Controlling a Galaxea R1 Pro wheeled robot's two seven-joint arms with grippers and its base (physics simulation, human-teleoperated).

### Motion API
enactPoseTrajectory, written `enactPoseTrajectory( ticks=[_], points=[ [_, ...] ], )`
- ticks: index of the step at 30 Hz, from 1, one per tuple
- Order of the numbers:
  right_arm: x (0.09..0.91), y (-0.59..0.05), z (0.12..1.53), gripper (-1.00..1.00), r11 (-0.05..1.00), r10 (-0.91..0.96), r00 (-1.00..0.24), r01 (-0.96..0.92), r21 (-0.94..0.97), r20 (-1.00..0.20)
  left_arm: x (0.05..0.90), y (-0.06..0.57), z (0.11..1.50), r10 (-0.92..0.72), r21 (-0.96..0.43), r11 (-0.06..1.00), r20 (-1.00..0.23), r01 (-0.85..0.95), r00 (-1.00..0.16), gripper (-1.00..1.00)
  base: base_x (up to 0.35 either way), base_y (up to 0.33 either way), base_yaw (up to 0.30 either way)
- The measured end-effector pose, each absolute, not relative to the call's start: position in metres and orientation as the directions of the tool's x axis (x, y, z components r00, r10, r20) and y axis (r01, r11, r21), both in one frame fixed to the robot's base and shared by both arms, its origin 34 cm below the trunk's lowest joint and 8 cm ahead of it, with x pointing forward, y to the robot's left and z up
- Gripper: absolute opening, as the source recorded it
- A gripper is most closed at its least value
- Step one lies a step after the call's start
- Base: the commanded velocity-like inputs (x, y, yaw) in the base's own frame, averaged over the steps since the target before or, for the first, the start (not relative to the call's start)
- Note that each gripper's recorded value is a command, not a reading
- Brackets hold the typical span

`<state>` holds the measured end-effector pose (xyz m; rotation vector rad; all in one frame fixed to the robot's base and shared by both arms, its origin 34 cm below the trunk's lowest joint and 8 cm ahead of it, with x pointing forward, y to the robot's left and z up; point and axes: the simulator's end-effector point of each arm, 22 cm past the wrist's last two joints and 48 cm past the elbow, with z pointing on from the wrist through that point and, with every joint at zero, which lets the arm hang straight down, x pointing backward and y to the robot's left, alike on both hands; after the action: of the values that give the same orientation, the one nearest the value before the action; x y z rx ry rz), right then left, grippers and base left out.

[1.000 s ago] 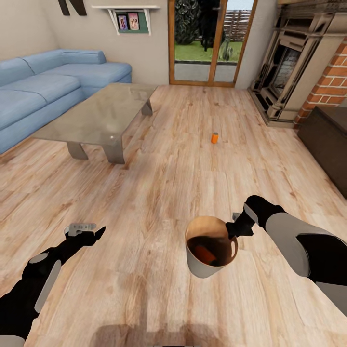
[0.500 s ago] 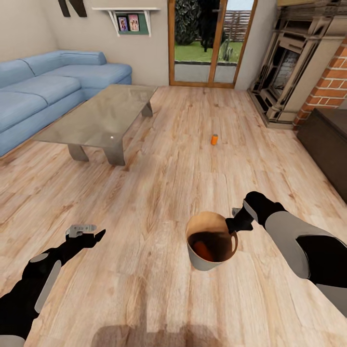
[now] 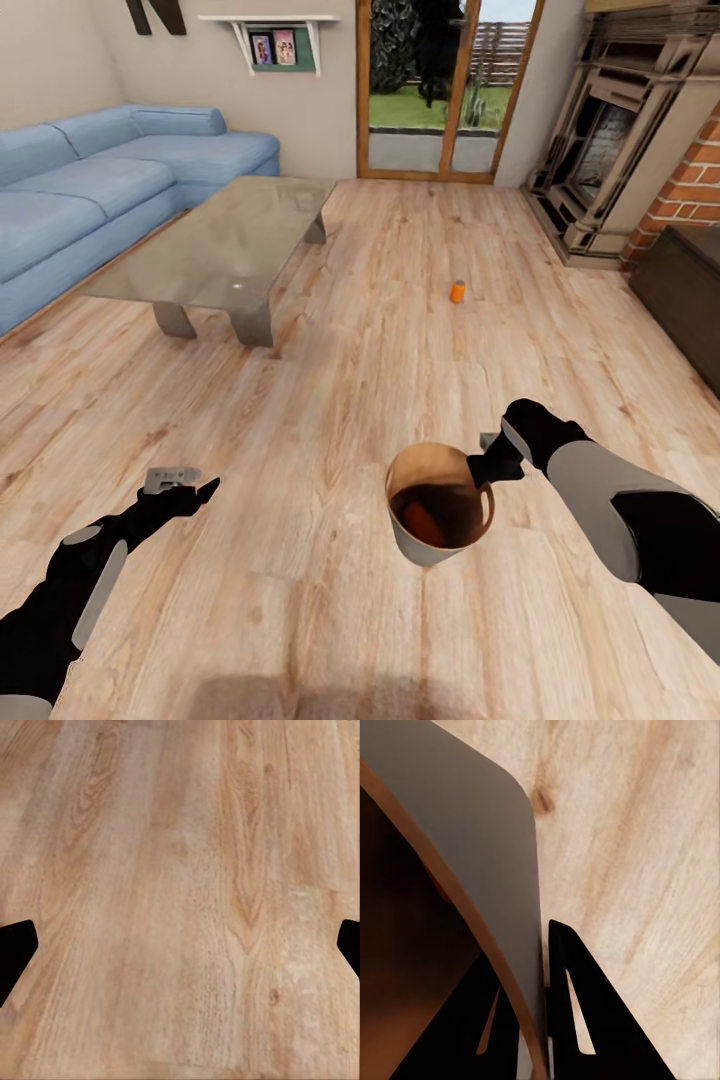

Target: Put the three can of soda from the living room inside the tash can in the kitchen.

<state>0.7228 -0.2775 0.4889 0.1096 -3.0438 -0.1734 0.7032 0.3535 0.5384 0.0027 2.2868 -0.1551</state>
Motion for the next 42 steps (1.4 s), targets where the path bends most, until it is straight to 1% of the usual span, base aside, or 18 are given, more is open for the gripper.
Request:
enactPoseTrajectory(
  ticks=[7,16,22,28,42],
  points=[
    [0.721,-0.273,0.488,-1.00,0.989,-0.064,-0.994,-0.051,0.135,0.088,0.694,0.356,0.522,-0.060,-0.119,0.992,-0.722,0.039,-0.690,1.00,0.102,0.311,0.000],
    [0.721,-0.282,0.486,-1.00,0.993,-0.059,-0.994,-0.049,0.106,0.089,0.684,0.358,0.507,-0.072,-0.128,0.991,-0.694,0.024,-0.716,1.00,0.103,0.312,-0.024],
    [0.718,-0.291,0.484,-1.00,0.996,-0.078,-0.992,-0.073,0.052,0.096,0.683,0.359,0.505,-0.072,-0.128,0.991,-0.691,0.023,-0.719,1.00,0.103,0.313,-0.148],
    [0.718,-0.284,0.483,-1.00,0.996,-0.062,-0.994,-0.056,0.074,0.095,0.682,0.359,0.505,-0.072,-0.128,0.991,-0.689,0.023,-0.721,1.00,0.103,0.313,-0.191],
    [0.718,-0.286,0.483,-1.00,0.996,-0.070,-0.993,-0.065,0.061,0.095,0.680,0.359,0.501,-0.075,-0.130,0.991,-0.682,0.020,-0.727,1.00,0.094,0.313,-0.197]
  ],
)
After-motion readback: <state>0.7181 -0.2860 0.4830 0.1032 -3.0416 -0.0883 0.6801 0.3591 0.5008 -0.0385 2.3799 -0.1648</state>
